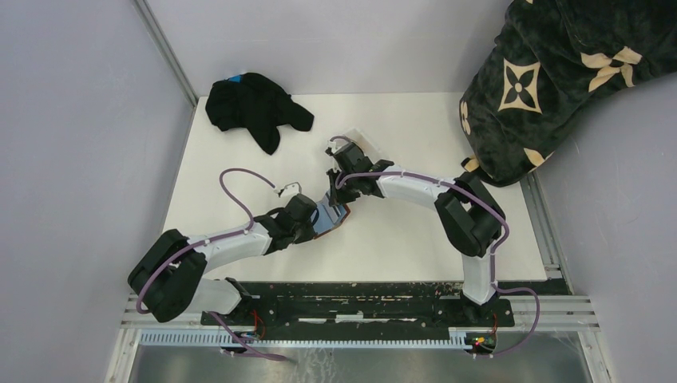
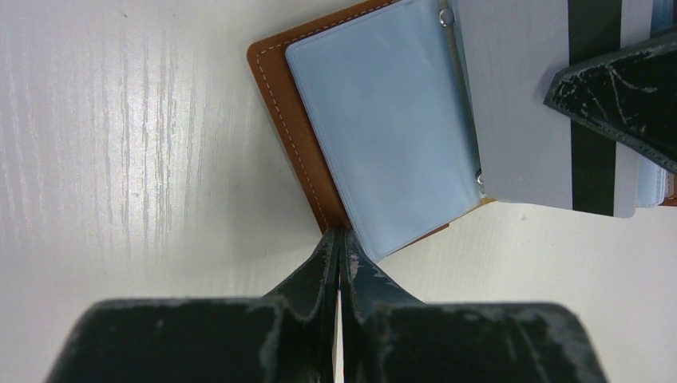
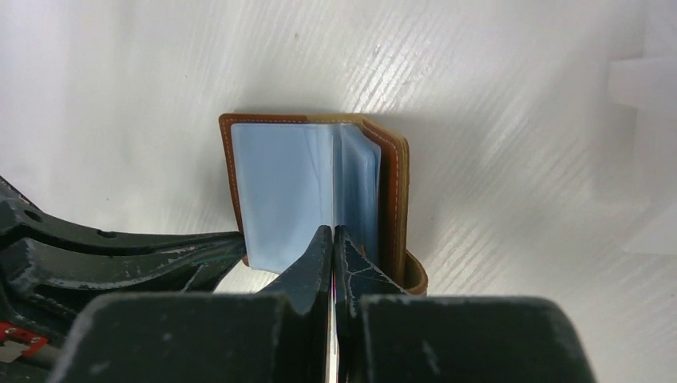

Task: Put the credit cards into the card holder
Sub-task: Open the card holder at the center of the board, then insert the credit card into the card holder.

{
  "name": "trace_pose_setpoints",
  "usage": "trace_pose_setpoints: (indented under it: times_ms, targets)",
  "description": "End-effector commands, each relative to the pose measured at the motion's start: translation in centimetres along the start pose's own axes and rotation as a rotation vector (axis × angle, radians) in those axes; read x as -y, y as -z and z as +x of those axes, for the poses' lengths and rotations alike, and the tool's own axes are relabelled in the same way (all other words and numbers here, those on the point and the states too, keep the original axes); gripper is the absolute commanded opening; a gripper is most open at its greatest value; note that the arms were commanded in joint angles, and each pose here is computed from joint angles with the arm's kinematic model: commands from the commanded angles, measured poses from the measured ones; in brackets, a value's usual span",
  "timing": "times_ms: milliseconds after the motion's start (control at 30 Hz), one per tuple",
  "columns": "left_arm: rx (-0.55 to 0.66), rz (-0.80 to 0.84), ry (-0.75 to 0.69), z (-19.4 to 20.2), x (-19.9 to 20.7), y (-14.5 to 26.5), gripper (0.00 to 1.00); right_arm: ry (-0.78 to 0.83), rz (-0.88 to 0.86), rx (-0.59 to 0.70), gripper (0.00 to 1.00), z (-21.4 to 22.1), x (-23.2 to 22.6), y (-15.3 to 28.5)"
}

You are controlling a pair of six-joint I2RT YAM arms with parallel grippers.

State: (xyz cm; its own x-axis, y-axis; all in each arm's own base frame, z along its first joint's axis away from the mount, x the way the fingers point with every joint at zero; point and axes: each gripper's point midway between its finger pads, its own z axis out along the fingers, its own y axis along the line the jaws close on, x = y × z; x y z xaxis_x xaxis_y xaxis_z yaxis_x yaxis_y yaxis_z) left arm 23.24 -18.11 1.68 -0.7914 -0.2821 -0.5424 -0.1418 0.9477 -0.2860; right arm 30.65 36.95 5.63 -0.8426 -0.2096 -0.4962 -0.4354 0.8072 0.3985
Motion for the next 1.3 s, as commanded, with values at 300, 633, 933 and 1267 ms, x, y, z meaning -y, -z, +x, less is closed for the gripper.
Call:
trace_pose_setpoints:
  times_ms: [300, 633, 933, 1267]
  targets:
    - [-0.034, -0.101, -0.086, 1.4, -2.6, -0.9, 0.05, -0.019, -0.079, 0.011, 0.01, -1.3, 0.1, -0.7]
    - [-0.041, -0.118, -0.097, 1.6, -3.0, -1.1, 0.05, -0.077, -0.146, -0.015, 0.01, -0.8, 0.2, -1.3]
    - [-0.046, -0.132, -0.111, 1.7, -3.1, -1.3, 0.05, -0.108, -0.185, -0.046, 0.01, 0.4, 0.1, -1.8]
    - [-0.050, -0.139, -0.111, 1.8, -3.4, -1.2, 0.05, -0.135, -0.175, -0.059, 0.01, 1.4, 1.2, -2.0]
